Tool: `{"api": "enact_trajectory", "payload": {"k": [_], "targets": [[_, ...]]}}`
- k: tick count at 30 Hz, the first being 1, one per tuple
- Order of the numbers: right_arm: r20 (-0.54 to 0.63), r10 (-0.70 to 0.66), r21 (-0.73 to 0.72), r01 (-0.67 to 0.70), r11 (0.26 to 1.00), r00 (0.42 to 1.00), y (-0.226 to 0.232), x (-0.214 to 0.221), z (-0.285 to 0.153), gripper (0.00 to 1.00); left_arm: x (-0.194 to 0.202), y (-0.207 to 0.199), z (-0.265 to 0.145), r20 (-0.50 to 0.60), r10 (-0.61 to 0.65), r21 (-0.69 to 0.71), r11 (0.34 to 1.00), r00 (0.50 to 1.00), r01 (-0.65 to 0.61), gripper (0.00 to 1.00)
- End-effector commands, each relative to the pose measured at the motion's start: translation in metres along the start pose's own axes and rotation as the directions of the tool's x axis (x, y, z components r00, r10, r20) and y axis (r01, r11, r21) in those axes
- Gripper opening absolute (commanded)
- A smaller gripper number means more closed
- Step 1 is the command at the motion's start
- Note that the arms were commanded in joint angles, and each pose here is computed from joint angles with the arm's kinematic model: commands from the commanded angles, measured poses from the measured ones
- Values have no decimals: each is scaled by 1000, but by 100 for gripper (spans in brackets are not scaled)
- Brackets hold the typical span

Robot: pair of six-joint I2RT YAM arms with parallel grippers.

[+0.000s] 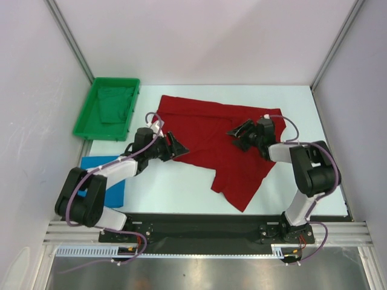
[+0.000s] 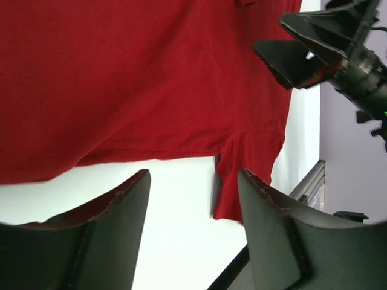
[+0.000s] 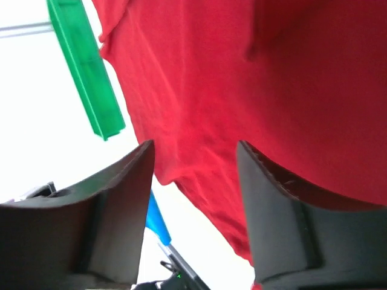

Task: Fold and stack the t-shirts
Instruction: Fold the tshirt

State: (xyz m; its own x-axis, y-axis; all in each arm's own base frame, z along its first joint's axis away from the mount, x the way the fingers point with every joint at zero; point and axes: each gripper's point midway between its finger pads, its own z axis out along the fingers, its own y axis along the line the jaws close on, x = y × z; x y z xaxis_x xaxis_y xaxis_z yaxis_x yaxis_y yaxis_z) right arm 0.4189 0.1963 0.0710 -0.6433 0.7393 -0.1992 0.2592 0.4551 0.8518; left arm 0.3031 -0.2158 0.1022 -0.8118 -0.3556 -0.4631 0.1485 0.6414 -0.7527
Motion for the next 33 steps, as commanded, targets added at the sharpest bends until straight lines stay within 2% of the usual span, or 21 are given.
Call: {"api": "enact_trajectory", "payload": {"k": [1,3,4,6,7,9,10,11,13,15,17,18,19,20,22,23,24,27,28,29,33], "targets": [[123,-103,-16,106,994,987,17,-34,-30,64,-15,-35,14,0,53,117,992,999,-52,67],[118,-185,51,181,982,976,12,-43,-41,65,-11,-49,30,-23,35,173,984,999,-31,66],[147,-287,85,277,957,947,11,-59,-51,66,-15,-64,37,-26,42,217,975,999,-36,63],[153,-330,170,305,937,931,-1,-77,-61,66,-6,-81,60,-58,59,254,966,997,-43,59],[164,-358,201,325,924,919,-11,-93,-67,67,-13,-107,70,-34,101,291,953,994,-87,58],[185,-370,212,331,919,910,-15,-112,-70,67,-5,-98,101,-81,121,242,965,989,-98,57],[183,-373,206,336,919,910,-14,-117,-69,68,-18,-119,113,-60,144,273,954,988,-123,54],[185,-349,213,309,927,919,-26,-132,-67,69,-20,-116,126,-61,138,257,959,989,-118,52],[174,-337,156,312,937,925,-11,-146,-60,73,-22,-112,153,-80,71,243,969,994,-50,52],[145,-318,198,288,937,937,-26,-155,-50,76,-30,-112,168,-64,-2,230,973,998,17,53],[173,-362,205,326,923,916,-9,-179,-44,77,-31,-115,185,-59,-33,228,973,998,46,54],[151,-407,217,371,903,901,-13,-183,-32,77,-33,-117,190,-52,-43,225,973,998,54,54],[187,-454,208,417,885,871,8,-201,-27,76,-40,-130,195,-34,-20,255,967,999,28,54],[135,-459,231,423,876,878,2,-201,-20,75,-27,-123,207,-61,17,230,973,998,-2,53],[53,-481,275,450,850,875,-17,-203,3,66,-33,-131,216,-46,67,210,976,997,-56,49],[63,-512,265,480,836,857,3,-216,7,58,-23,-122,221,-63,108,167,981,992,-97,49],[23,-539,282,511,812,842,-7,-211,22,56,-27,-119,223,-38,127,131,984,991,-121,49],[42,-618,343,569,747,785,7,-232,30,55,-24,-108,227,-31,174,75,982,984,-171,49],[-7,-670,350,629,694,743,6,-219,46,56,-28,-109,229,-18,184,61,981,983,-182,49],[-46,-682,370,646,667,730,1,-213,50,56,-24,-105,231,-38,195,45,980,980,-193,50],[-89,-754,414,713,566,650,6,-219,65,58,-13,-90,245,-78,197,23,980,977,-196,51]]}}
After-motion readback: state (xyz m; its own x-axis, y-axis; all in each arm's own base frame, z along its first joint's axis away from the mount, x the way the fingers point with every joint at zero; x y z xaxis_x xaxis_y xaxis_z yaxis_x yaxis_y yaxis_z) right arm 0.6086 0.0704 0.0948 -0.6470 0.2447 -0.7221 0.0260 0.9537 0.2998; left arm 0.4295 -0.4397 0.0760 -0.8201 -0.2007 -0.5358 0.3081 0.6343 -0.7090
